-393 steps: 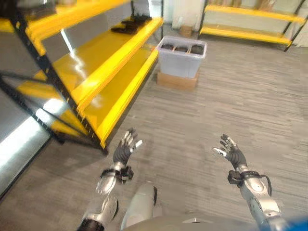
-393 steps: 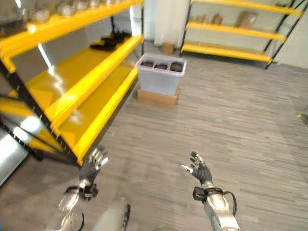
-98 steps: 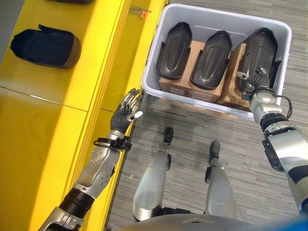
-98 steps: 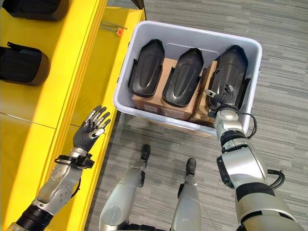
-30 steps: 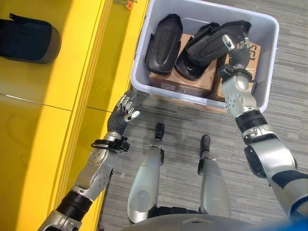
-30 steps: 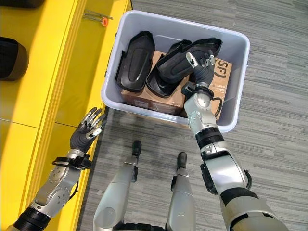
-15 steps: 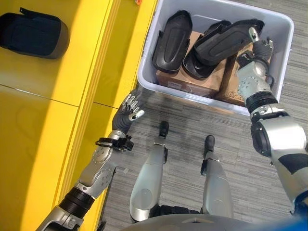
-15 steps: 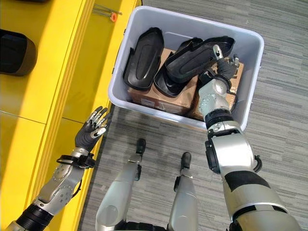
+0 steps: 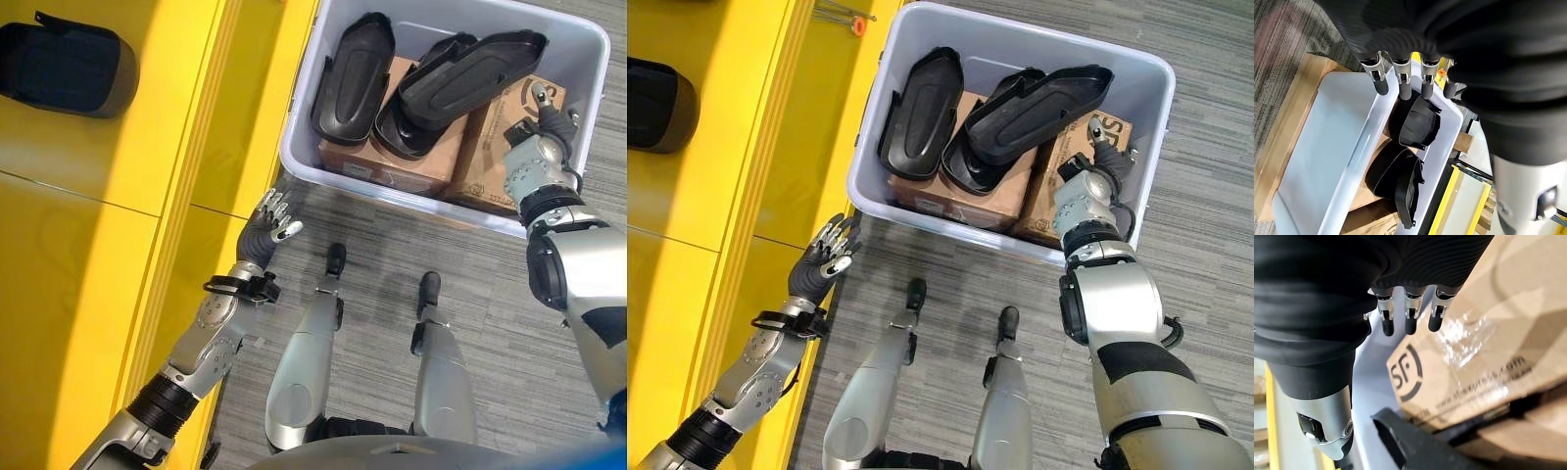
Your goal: Move parts from the plastic box to the shelf.
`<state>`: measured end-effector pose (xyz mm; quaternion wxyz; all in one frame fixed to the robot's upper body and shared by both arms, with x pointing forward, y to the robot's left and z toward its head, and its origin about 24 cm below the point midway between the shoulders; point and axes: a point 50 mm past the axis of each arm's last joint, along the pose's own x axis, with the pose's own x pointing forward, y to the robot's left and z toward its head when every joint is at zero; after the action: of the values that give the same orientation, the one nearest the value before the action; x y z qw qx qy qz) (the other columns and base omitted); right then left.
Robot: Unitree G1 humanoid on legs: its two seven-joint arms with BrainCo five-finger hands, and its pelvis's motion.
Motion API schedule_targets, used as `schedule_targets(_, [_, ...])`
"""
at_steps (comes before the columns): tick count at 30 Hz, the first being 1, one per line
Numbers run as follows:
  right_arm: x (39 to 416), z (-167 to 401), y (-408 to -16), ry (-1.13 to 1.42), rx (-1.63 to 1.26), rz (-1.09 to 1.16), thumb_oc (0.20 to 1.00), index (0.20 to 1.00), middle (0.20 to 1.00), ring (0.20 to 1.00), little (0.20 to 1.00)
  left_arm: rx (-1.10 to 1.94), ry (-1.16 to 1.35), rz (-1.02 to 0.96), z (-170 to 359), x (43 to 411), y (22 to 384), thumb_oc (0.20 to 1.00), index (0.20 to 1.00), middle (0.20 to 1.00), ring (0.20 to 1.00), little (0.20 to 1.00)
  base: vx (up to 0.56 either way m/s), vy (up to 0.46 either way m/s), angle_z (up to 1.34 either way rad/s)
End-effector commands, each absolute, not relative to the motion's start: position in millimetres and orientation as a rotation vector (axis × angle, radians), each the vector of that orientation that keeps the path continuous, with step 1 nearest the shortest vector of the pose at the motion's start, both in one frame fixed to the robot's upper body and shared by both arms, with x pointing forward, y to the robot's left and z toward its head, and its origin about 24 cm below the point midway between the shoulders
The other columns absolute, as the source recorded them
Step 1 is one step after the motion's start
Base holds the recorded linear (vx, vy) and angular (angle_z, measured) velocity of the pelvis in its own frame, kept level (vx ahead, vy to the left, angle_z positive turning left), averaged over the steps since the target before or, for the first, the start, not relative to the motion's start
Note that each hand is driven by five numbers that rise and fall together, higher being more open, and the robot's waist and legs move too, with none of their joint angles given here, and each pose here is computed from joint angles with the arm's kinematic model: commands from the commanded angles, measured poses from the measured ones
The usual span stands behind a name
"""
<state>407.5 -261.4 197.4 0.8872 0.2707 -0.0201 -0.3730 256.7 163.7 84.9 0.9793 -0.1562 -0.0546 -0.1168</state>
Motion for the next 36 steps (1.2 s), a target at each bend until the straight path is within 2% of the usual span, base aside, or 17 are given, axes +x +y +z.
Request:
schedule_targets(1, [409, 239, -265, -0.174, 0.516, -0.747, 1.0, 1.0, 1.0, 1.0, 1.0, -0.331, -0.222, -0.26, 107, 250, 159, 1.0, 1.0, 1.0, 1.0, 1.0, 0.02, 0.001, 0.05])
schedule_targets(15, [414, 257, -246, -0.218, 0.448, -0.685, 1.0, 1.0, 1.0, 1.0, 1.0, -0.349, -0.244, -0.24, 110, 252, 159, 1.0, 1.0, 1.0, 1.0, 1.0, 0.01, 0.002, 0.06])
schedule_targets(26, [409, 252, -265, -0.186, 0.458, -0.762, 1.0, 1.0, 1.0, 1.0, 1.0, -0.355, -0.254, -0.243, 112, 252, 154, 1.0, 1.0, 1.0, 1.0, 1.0, 0.02, 0.009, 0.07])
schedule_targets(36, [401, 251, -285, -0.17, 0.328, -0.831, 1.0, 1.0, 1.0, 1.0, 1.0, -0.359, -0.268, -0.232, 113, 250, 148, 1.0, 1.0, 1.0, 1.0, 1.0, 0.02, 0.012, 0.04])
